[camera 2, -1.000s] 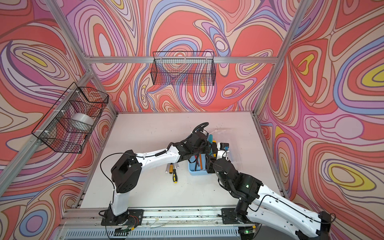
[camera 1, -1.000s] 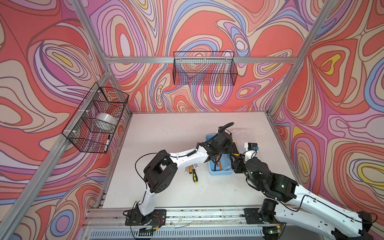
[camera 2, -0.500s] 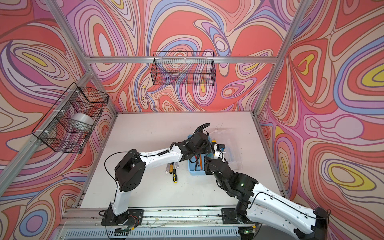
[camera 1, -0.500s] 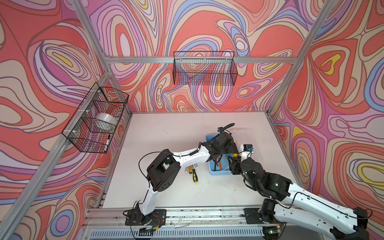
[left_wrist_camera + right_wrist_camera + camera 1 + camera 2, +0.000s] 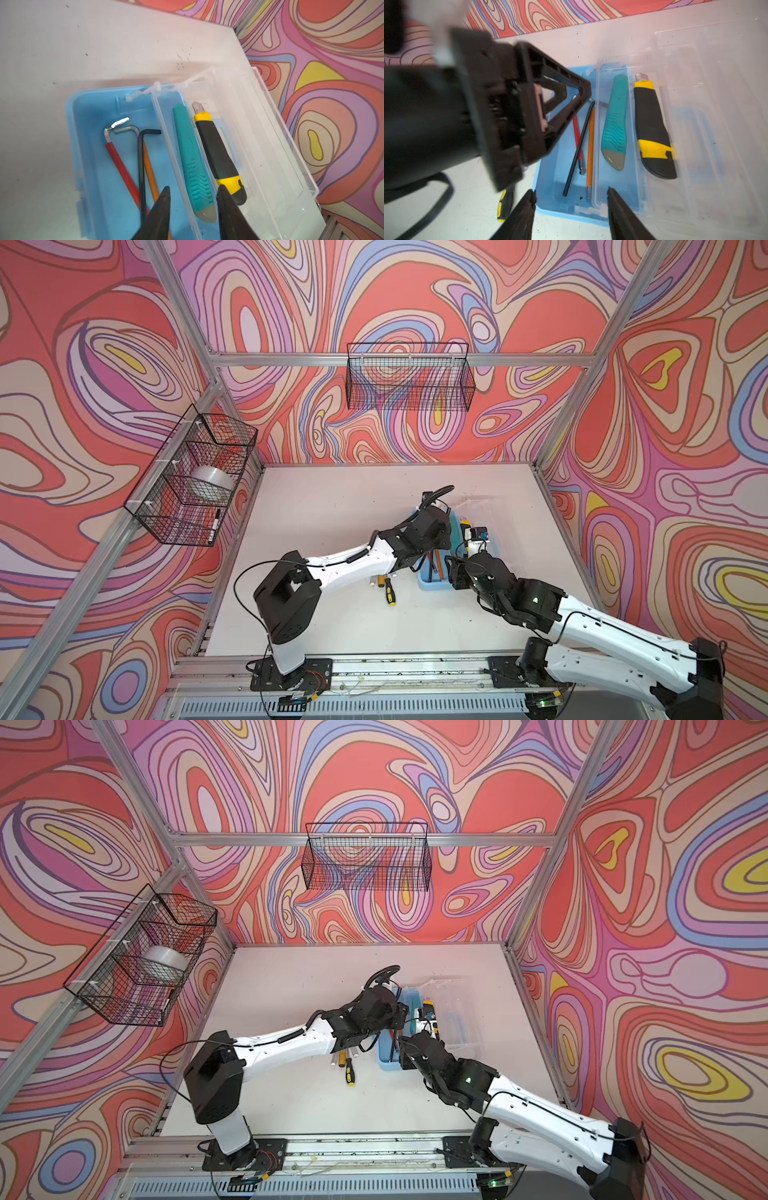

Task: Pack the tool kit
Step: 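Open the left gripper to release the teal knife and withdraw it, then lower the right gripper and close it on the black-yellow screwdriver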

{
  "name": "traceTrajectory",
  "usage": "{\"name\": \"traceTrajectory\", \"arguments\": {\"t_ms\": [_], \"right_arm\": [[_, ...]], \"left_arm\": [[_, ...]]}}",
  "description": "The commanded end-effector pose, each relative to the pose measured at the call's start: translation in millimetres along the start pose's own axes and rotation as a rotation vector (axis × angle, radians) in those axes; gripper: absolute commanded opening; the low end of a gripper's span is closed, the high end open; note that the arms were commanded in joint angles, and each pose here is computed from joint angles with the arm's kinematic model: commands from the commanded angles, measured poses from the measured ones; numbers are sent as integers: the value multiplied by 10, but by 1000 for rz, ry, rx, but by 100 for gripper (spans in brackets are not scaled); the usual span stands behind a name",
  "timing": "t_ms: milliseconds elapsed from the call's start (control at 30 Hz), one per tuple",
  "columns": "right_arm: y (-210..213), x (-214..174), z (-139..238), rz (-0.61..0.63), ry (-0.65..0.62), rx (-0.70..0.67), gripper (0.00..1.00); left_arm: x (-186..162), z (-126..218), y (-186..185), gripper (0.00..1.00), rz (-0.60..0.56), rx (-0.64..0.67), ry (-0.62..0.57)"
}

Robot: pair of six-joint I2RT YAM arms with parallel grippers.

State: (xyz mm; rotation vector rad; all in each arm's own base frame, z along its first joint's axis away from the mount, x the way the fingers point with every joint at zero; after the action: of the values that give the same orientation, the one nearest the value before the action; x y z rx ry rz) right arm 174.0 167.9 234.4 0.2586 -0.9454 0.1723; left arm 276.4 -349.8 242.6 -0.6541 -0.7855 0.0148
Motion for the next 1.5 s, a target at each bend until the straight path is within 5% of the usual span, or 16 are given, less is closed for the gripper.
{"name": "traceTrajectory", "arguments": {"t_ms": [0, 267, 733, 1033, 1467], "right_arm": [[168, 90, -82, 7, 13, 68, 56], [573, 106, -400, 52, 63, 144, 55], [1328, -197, -674, 155, 168, 246, 55], [1600, -440, -884, 207, 253, 274, 52], [1532, -655, -1120, 260, 338, 108, 48]], "left_arm": [[102, 289, 193, 38, -92, 85, -59], [96, 772, 942, 39, -81, 228, -20], [-111, 1184, 2106, 40, 163, 354, 13], [-301, 1186, 2309, 40, 225, 347, 50], [-255, 1218, 2398, 39, 192, 378, 22]]}}
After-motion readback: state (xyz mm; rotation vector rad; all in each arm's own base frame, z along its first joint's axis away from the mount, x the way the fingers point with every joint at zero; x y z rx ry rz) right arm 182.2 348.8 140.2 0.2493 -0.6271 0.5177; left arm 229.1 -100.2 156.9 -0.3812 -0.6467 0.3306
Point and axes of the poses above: each gripper's point midway between its finger pads, its own z axis back along the fingers, its own y axis along the line the jaws close on, x = y × z, the point moved 8 cm from there along z, back along the fingers, and after that the axes turned 8 degrees about z, right-handed, at the moved point
